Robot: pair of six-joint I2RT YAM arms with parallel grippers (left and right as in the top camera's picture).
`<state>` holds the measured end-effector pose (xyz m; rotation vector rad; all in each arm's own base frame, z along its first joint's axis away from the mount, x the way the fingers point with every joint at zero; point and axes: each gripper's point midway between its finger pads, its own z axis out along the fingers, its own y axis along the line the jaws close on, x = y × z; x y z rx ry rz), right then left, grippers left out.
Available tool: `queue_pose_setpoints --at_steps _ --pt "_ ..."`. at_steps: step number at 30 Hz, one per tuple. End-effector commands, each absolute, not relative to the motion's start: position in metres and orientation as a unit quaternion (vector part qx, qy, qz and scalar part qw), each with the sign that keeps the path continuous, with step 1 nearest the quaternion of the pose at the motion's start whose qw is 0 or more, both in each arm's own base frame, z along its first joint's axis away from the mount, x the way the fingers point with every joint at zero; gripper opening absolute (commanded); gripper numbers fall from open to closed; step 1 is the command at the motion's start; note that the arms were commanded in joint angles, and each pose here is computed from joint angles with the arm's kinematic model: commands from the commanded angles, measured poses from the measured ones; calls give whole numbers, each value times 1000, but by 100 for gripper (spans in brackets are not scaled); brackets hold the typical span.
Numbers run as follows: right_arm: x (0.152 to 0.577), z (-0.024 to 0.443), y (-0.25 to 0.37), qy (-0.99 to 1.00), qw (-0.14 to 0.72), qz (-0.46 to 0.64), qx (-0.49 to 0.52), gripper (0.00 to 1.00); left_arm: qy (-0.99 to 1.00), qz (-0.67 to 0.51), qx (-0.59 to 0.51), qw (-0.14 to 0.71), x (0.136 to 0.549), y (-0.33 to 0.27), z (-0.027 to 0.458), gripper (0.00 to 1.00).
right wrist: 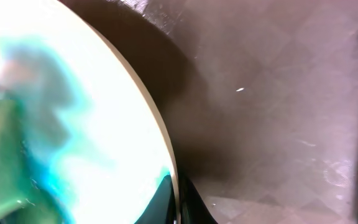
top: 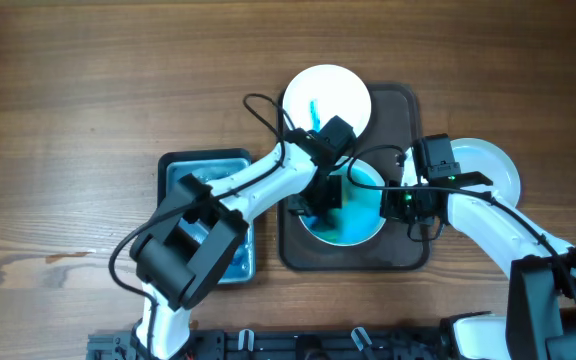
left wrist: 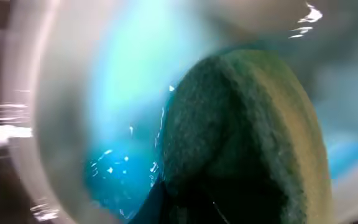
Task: Clean dirty plates on tray and stack at the side
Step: 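Scrub the lower plate with the sponge while the right gripper holds it, then return the sponge to the basin with the left gripper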
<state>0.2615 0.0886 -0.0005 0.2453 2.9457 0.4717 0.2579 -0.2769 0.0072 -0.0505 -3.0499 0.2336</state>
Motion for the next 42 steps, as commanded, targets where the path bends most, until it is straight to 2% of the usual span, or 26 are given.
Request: queue_pose_setpoints --at_steps 1,4,8,11,17,22,28,31,34,42 --pt "248 -16 75 988 54 119 85 4 -991 -107 38 -73 294 -199 7 4" --pt "248 -16 75 988 53 119 86 4 -991 -81 53 -88 297 -203 27 4" --pt "248 -16 75 988 53 119 86 4 -995 42 56 -76 289 -235 68 4" --pt "248 -16 75 988 54 119 86 4 -990 103 66 -76 287 -238 100 4" --pt "250 -16 75 987 59 119 85 4 -983 96 127 -91 292 -165 145 4" --pt "265 -14 74 985 90 119 83 4 -980 -6 188 -62 285 -82 128 4" --pt "276 -11 76 983 112 123 80 4 -974 -11 224 -40 273 -52 67 4" --pt "270 -12 76 984 100 124 81 4 -973 6 229 -31 266 -54 47 18" --pt "265 -7 78 985 81 127 84 4 -977 22 210 -28 267 -60 50 29" --pt "270 43 78 986 81 123 75 4 -973 57 197 -102 285 -60 137 74"
